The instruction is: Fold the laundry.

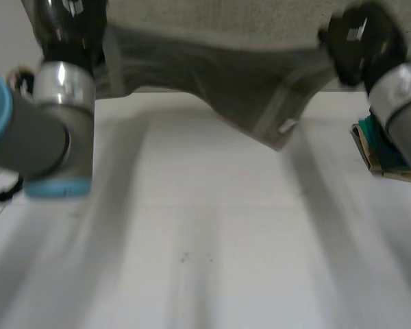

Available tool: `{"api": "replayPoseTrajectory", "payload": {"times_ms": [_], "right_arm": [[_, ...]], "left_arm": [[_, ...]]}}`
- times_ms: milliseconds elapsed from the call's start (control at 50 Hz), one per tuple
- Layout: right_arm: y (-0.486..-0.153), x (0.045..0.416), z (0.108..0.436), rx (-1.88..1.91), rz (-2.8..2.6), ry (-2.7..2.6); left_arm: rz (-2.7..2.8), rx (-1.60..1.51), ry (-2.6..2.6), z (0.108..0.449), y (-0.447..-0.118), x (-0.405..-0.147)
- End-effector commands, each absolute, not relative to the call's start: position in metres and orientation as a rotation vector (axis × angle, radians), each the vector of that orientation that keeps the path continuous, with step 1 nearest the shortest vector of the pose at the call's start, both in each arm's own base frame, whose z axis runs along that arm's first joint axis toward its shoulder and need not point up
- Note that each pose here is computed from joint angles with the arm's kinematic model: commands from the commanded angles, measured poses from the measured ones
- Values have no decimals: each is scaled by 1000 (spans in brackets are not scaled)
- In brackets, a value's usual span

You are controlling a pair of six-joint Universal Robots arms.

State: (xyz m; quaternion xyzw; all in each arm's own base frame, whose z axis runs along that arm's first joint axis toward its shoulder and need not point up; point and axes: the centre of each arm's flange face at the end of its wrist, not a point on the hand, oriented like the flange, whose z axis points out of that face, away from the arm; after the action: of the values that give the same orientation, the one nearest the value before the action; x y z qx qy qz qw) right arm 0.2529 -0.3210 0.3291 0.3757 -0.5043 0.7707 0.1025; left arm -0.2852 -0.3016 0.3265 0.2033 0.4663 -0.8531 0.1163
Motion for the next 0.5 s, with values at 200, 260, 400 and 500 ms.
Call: {"api": "replayPoseTrajectory", "payload": {"times_ms": [200, 260, 400, 500], "right_arm": [[-261, 243, 178, 1492, 1717, -2224], [-270, 240, 179, 1391, 1765, -2290], [-294, 214, 182, 988, 1862, -2535], [-298, 210, 184, 876, 1895, -2599]], "left_arm": [[-2227, 791, 1740, 217, -269, -266], [-2240, 790, 1726, 222, -269, -267], [-2355, 756, 1630, 258, -260, -274], [-2426, 765, 1584, 274, -250, -286]]}}
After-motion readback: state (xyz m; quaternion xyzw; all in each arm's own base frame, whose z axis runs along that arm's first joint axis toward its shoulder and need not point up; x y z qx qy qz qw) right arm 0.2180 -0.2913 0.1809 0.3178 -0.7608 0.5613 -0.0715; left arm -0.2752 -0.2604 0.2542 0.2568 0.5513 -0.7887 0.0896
